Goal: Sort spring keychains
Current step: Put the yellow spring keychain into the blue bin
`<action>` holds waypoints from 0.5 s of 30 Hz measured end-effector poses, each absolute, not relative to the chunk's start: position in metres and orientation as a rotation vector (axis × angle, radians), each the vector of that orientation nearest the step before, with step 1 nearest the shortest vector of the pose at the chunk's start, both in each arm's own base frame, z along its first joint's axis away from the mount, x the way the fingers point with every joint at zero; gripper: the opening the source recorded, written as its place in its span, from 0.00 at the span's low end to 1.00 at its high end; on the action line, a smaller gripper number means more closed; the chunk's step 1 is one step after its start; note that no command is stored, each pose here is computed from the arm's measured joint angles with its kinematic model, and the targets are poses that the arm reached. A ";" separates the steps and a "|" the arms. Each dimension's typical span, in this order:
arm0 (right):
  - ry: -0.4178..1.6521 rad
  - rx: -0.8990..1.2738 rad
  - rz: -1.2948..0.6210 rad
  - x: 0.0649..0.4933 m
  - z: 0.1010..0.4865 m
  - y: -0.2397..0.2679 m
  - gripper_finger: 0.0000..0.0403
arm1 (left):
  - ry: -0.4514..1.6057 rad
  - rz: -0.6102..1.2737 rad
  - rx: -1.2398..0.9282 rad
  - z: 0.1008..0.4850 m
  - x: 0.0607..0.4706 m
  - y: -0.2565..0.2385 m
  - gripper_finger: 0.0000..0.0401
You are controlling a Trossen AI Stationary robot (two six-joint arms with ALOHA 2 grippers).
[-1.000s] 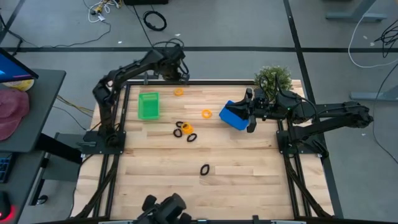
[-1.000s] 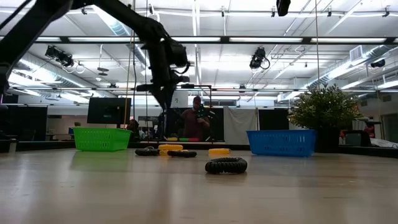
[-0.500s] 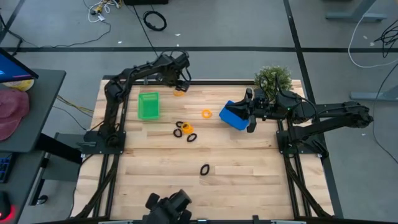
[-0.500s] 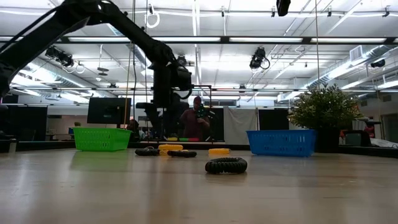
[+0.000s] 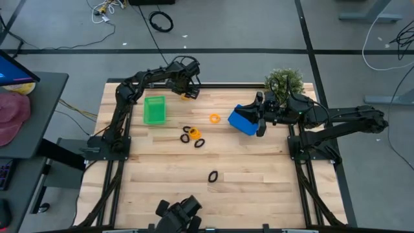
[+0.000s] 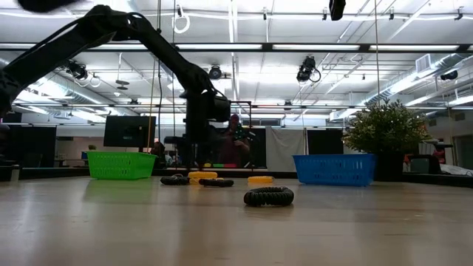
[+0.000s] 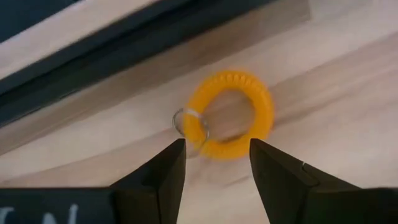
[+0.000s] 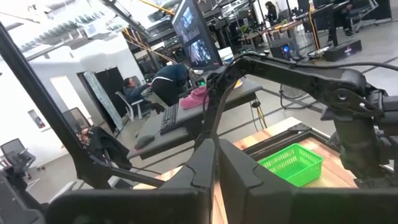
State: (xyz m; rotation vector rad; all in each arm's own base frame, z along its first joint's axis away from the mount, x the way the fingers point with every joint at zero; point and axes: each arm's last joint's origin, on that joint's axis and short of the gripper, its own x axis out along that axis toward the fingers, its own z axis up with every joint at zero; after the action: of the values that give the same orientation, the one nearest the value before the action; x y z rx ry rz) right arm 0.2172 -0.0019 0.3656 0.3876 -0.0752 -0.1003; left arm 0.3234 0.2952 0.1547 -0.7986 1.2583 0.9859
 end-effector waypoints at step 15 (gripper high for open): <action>-0.069 0.387 -0.100 0.217 0.365 -0.002 0.06 | 1.236 1.041 -0.803 0.140 0.319 0.295 0.45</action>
State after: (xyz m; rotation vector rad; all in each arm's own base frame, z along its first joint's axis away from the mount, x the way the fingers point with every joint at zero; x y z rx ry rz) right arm 0.2174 -0.0019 0.3649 0.3869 -0.0689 -0.1004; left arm 0.3185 0.2954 0.1401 -0.8026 1.2363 1.0414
